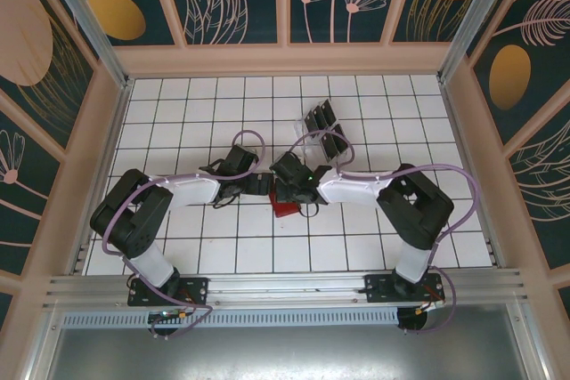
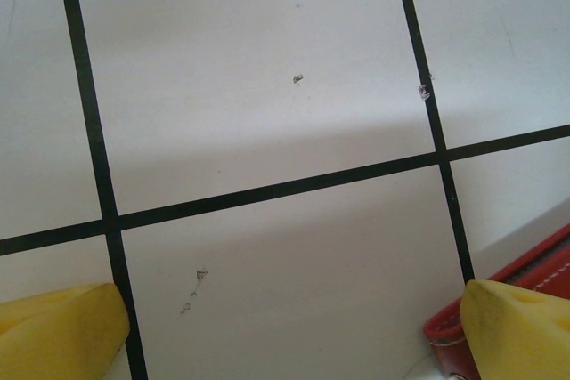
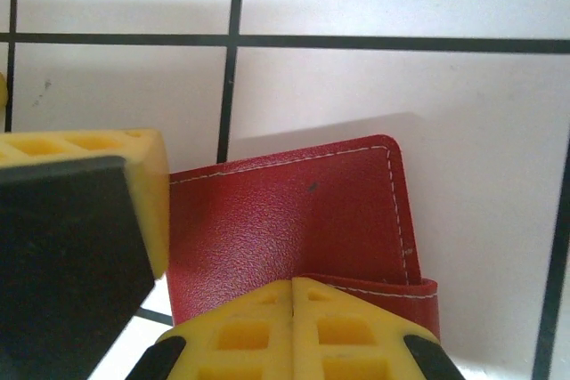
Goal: Put the credit cards into the card holder
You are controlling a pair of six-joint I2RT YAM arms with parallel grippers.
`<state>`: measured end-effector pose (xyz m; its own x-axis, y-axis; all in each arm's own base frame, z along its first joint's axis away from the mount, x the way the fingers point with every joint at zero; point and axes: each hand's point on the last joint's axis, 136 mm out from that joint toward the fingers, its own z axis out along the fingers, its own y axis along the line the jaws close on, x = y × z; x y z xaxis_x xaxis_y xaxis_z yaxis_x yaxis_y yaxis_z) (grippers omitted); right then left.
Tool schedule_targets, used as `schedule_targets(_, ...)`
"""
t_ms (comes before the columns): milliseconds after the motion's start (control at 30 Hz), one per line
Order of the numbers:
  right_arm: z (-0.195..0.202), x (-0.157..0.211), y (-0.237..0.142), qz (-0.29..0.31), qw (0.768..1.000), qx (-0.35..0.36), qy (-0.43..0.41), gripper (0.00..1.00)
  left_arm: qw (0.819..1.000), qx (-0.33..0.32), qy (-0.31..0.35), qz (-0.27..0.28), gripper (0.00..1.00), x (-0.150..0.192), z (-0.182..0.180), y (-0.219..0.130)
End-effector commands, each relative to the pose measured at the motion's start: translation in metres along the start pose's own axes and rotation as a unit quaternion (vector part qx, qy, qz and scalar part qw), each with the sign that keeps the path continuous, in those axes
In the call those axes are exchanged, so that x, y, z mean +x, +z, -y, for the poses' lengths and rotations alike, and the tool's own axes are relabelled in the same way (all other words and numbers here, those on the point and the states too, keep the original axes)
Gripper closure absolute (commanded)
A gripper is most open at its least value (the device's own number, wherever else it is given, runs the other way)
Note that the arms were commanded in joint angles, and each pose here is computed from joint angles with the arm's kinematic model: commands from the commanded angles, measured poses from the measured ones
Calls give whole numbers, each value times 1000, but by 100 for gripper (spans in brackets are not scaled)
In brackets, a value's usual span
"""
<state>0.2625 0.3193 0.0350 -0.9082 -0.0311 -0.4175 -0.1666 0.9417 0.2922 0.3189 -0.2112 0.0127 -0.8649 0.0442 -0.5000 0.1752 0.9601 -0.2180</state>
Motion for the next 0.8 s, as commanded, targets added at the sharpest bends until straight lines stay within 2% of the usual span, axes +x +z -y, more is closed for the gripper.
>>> schedule_targets(0,25,19,-1,-21,999,27,26,100,995,-16,-4,-102,2,64,-22,24)
schedule_targets(467,77,78,11,-2,987,-2,159,100,994,-18,-2,-106,2,66,-23,26)
schedule_targets(767,94,110,18,-16,988,19,156,100,995,-26,-1,-101,2,64,-25,25)
